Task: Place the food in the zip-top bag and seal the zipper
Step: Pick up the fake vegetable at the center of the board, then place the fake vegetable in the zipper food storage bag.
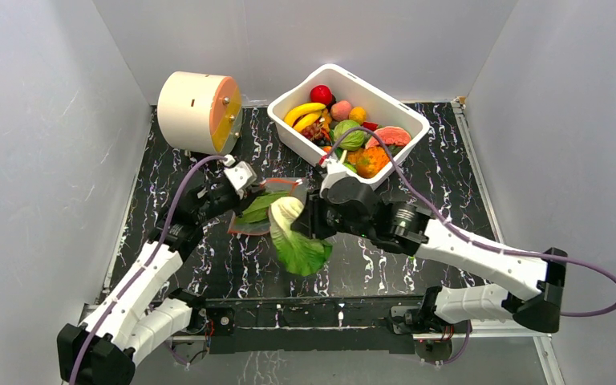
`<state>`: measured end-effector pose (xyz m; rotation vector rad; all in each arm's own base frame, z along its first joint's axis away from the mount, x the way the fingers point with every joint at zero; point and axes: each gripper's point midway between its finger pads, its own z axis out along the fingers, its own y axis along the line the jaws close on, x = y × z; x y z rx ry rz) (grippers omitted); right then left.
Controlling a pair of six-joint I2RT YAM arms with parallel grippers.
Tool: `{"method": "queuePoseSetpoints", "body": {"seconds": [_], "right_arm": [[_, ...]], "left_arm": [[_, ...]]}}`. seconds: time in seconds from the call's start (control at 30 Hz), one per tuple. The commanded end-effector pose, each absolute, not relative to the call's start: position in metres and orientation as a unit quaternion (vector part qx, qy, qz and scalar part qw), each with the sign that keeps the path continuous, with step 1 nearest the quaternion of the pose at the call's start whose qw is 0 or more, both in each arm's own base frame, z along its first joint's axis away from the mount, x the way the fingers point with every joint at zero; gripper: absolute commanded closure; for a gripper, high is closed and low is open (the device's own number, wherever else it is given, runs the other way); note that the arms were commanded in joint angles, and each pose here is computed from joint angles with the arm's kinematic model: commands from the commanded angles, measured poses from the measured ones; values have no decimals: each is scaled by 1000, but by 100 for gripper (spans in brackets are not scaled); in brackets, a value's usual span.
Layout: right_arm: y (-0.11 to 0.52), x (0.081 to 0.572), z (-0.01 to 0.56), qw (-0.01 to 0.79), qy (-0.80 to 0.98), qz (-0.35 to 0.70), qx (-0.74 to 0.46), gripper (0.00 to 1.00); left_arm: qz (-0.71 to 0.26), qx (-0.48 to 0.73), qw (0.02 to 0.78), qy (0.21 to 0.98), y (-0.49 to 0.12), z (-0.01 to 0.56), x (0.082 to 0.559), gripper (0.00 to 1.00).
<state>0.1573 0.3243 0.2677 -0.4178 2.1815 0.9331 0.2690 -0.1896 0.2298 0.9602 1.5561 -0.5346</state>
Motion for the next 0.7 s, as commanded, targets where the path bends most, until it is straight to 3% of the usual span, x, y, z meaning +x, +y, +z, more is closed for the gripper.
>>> {"method": "queuePoseSetpoints", "body": {"seconds": [0.0,0.27,0.4,0.53,0.6,0.67], "right_arm": [[365,165,293,338,819,457,-75,88],[379,170,243,285,845,453,-14,90],[371,177,228,289,855,430,19,90],[362,185,222,300,863,404,46,91],[359,189,220,305,865,394,54,92],[356,192,219,310,866,387,60,92]], "left_arm": [[-262,419,559,666,-193,223,246,93],[-251,417,542,685,-182,217,229,87],[-236,408,538,699,-174,210,227,90],[-241,397,529,711,-173,209,225,85],[-239,398,523,715,-171,206,224,96],[-241,399,515,720,-171,203,222,100]]}}
